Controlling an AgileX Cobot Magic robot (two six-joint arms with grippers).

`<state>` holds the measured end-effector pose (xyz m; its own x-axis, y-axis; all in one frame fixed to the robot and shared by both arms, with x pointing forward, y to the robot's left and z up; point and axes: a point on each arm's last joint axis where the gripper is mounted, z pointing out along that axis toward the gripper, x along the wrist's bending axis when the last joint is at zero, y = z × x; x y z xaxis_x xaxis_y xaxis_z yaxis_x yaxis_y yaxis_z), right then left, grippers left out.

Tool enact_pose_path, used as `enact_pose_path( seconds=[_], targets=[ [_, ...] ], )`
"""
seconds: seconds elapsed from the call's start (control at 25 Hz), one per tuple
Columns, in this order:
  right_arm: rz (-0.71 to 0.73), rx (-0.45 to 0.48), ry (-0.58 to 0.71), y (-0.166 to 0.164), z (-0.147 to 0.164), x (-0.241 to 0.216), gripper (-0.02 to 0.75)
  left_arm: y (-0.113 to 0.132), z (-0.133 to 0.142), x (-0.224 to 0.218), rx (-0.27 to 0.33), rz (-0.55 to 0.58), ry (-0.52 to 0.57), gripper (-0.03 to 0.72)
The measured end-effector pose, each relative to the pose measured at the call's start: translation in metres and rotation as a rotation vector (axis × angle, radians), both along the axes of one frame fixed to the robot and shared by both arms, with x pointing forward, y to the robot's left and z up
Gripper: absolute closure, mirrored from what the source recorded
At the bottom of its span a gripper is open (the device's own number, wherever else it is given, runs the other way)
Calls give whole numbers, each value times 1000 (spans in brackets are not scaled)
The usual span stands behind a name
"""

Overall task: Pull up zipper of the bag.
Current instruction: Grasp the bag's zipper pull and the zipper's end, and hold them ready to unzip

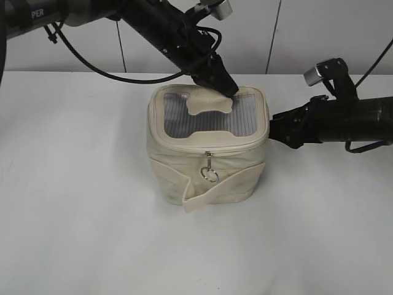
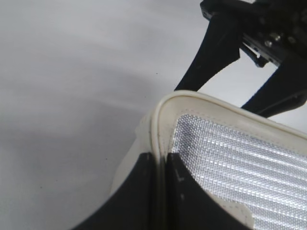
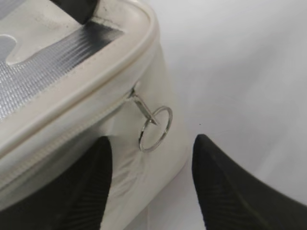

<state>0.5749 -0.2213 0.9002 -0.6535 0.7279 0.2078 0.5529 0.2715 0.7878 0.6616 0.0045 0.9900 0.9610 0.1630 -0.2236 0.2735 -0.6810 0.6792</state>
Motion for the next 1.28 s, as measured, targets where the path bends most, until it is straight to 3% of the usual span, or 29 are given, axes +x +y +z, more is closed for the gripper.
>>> enact_pose_path(
  seconds=[0.24,0.32,0.44,0.52,0.76,1.28],
  targets=[
    [-7,-77,2,13,-3,8,335,0,0,1,3,3,-5,649],
    [-10,-80,11,19,-7,13,414,1,0,1,4,3,-5,649],
    [-8,-73,13,23,-8,18,633,1,0,1,4,4,-7,649],
    [-15,-70,14,24,-7,20,719,1,0,1,4,5,-9,649],
    [-82,-95,49,17,-4,11,729,1,0,1,5,8,-10,649],
    [-132,-73,112,5,15,-58,729,0,0,1,9,44,23,649]
  ],
)
